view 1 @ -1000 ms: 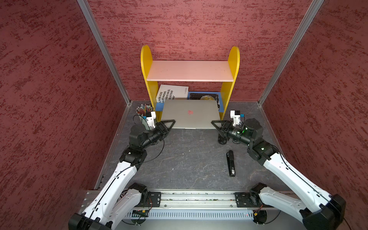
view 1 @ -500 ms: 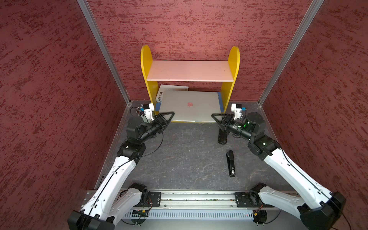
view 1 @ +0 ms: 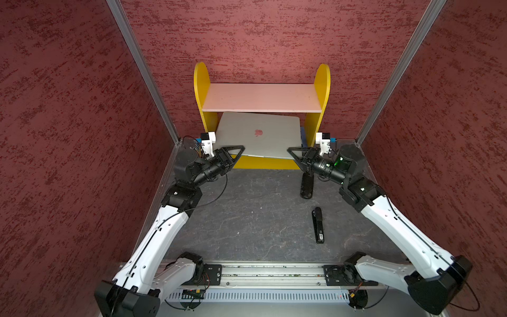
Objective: Close the laptop lid and set it aside
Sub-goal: Place the laptop on the shelf.
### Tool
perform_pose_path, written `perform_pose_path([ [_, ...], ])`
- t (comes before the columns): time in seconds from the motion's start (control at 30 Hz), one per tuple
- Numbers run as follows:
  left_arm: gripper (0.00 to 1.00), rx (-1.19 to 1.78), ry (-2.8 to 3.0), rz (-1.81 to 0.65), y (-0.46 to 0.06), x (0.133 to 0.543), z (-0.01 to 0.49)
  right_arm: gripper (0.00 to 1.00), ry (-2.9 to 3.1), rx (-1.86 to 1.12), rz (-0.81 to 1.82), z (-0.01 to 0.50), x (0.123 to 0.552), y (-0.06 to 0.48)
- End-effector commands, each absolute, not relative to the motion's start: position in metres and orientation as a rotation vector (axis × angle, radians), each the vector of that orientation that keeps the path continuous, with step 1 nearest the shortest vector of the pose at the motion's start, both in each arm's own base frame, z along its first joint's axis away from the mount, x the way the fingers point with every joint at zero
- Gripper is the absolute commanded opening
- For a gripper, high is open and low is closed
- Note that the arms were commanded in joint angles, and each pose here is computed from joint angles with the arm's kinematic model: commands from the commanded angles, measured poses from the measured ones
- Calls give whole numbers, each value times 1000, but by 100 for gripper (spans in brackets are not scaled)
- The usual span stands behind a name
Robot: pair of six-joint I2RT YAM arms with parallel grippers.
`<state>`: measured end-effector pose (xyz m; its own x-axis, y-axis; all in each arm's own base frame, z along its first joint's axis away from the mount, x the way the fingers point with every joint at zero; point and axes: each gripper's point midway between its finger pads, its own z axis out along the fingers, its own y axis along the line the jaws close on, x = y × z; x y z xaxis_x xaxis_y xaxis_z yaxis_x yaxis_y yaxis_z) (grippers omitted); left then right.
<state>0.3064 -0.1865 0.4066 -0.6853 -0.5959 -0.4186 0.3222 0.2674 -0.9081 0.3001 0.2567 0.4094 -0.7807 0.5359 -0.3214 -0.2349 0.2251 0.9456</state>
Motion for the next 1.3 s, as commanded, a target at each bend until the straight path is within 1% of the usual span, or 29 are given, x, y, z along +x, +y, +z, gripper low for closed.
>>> perform_pose_path([
  [0.0,35,78,1639,-1619,-209,273,464,21,1894,-95,1707,430,263,290],
  [0.33,35,83,1617,-1607,-208,284,478,21,1879,-114,1683,444,271,294],
  [0.63,35,68,1606,-1609,-206,311,488,21,1876,-101,1629,456,294,295],
  [0.97,35,64,1589,-1599,-209,345,505,22,1895,-56,1605,463,334,294],
  [1.27,35,26,1617,-1608,-215,387,500,23,1942,43,1590,447,382,284],
])
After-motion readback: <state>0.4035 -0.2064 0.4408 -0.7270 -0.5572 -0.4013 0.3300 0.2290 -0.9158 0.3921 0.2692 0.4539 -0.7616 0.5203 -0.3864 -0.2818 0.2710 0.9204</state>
